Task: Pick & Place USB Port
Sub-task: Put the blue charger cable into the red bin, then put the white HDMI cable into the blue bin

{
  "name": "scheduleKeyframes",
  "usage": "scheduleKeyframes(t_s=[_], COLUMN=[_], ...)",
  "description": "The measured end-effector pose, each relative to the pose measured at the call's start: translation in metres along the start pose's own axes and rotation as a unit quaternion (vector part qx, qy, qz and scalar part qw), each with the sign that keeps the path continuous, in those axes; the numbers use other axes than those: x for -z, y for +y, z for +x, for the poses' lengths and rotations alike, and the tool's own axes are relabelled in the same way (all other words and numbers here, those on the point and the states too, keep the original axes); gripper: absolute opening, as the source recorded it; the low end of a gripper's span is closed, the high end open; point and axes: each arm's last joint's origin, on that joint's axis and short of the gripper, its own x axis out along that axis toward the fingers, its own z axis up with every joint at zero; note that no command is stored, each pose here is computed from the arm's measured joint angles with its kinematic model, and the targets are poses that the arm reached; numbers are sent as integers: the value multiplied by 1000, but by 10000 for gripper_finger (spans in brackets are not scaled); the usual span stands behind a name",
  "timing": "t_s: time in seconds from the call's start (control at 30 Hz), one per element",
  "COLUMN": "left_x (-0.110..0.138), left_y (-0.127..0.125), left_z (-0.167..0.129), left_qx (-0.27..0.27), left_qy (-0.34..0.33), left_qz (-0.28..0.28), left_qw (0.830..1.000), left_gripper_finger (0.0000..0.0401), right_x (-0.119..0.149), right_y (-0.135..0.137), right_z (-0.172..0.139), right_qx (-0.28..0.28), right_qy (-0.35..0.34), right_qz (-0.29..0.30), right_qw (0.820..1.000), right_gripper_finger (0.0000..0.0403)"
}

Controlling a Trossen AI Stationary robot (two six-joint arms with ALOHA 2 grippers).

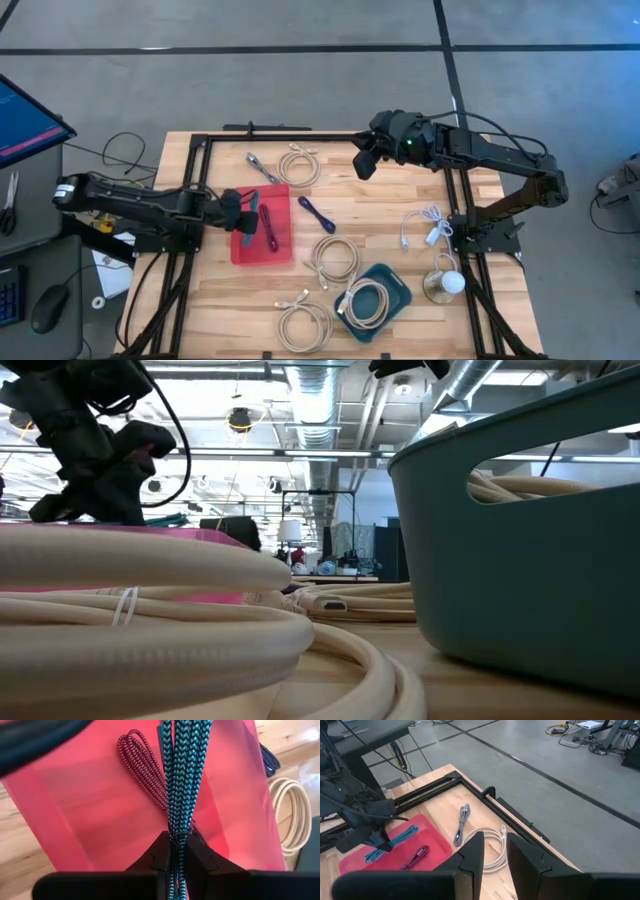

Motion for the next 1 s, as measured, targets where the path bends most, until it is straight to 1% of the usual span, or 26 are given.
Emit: scheduleKeyframes(t_s=[0.1,0.3,0.4,0.6,0.67,0.77,0.83,0.9,1.0], left_x=[0,0,0,0,0,-3,-6,-10,-16], left_y=[0,0,0,-1,-2,-10,-18,-28,-44], left_z=[1,1,1,1,1,1,0,-3,-10], left_qx=[-4,-3,-3,-1,7,45,87,134,207], left_qy=[1,1,1,0,-2,-16,-39,-70,-127], left_qz=[1,1,1,2,7,37,65,98,145], left_qw=[1000,1000,1000,1000,1000,998,993,984,959], left_gripper_finger=[29,65,76,79,77,71,63,54,42], right_x=[0,0,0,0,0,2,2,3,4], right_y=[0,0,0,0,0,0,0,2,4], right_z=[0,0,0,0,0,0,-1,-1,-2], right_qx=[0,0,0,0,0,-3,-6,-13,-28], right_qy=[0,0,0,0,2,9,12,13,18], right_qz=[0,0,0,0,-1,-13,-23,-32,-44], right_qw=[1000,1000,1000,1000,1000,1000,1000,999,998], right_gripper_finger=[76,76,76,76,76,76,76,76,76])
